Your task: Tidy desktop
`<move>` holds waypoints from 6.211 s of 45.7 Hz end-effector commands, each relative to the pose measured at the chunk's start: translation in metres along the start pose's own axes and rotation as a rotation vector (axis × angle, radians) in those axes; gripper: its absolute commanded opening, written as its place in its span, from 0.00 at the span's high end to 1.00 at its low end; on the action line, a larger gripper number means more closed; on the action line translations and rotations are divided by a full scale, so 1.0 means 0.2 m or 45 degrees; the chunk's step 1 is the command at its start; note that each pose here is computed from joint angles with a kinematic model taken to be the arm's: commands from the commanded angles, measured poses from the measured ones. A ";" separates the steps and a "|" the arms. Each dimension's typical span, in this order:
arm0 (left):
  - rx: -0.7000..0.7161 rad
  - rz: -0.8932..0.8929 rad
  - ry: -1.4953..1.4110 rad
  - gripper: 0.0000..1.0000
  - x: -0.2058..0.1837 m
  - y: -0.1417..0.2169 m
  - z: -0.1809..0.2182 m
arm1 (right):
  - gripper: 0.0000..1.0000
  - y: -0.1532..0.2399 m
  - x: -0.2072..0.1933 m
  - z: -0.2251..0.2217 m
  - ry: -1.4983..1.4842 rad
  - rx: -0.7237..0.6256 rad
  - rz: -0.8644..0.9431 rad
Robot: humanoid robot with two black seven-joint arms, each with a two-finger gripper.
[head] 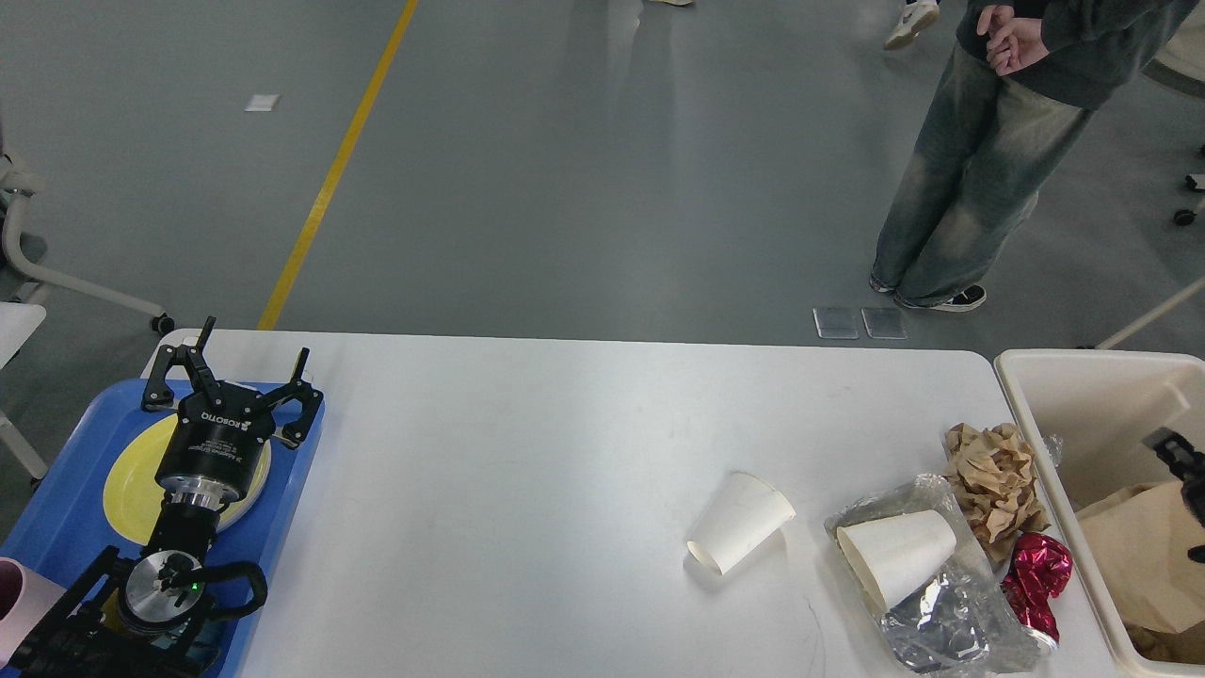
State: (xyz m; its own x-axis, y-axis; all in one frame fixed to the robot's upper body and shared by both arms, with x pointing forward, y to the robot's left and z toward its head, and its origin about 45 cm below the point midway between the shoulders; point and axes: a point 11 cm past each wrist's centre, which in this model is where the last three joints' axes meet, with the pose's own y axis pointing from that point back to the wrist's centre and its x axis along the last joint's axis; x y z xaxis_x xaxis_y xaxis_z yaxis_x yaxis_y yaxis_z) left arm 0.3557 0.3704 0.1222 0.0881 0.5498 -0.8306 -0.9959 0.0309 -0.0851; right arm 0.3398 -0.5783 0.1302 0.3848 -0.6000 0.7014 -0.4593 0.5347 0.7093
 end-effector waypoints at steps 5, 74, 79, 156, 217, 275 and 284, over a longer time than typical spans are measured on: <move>0.000 0.000 0.000 0.04 0.00 0.00 0.00 | 0.00 0.22 0.16 -0.50 0.316 0.149 -0.223; 0.002 0.000 0.000 0.04 0.00 0.00 0.00 | 0.01 1.77 0.04 -1.27 0.850 0.559 -0.613; 0.002 0.000 0.000 0.04 0.00 0.00 0.00 | 0.02 1.77 -0.02 -1.25 0.907 0.501 -0.627; 0.002 0.000 0.000 0.04 0.00 0.00 0.00 | 0.00 0.97 -1.27 -1.12 0.318 0.205 -0.878; 0.000 0.000 0.000 0.04 0.00 0.00 0.00 | 1.00 0.87 -1.59 -1.14 0.255 0.178 -0.908; 0.004 0.000 0.000 0.04 0.00 0.00 0.00 | 1.00 1.57 -0.16 -1.03 0.643 0.239 -0.852; 0.002 0.000 0.000 0.04 0.00 0.00 0.00 | 1.00 1.55 -0.12 -0.99 0.674 0.209 -0.814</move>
State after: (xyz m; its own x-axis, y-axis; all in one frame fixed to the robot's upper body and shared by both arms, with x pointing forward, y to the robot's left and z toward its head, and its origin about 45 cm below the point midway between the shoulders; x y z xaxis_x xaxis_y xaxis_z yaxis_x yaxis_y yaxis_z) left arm 0.3557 0.3698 0.1219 0.0884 0.5501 -0.8304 -0.9959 0.0338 -0.0836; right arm 0.3475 -0.2718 0.3452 0.9151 -0.3829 0.1264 -0.1173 0.0471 0.9920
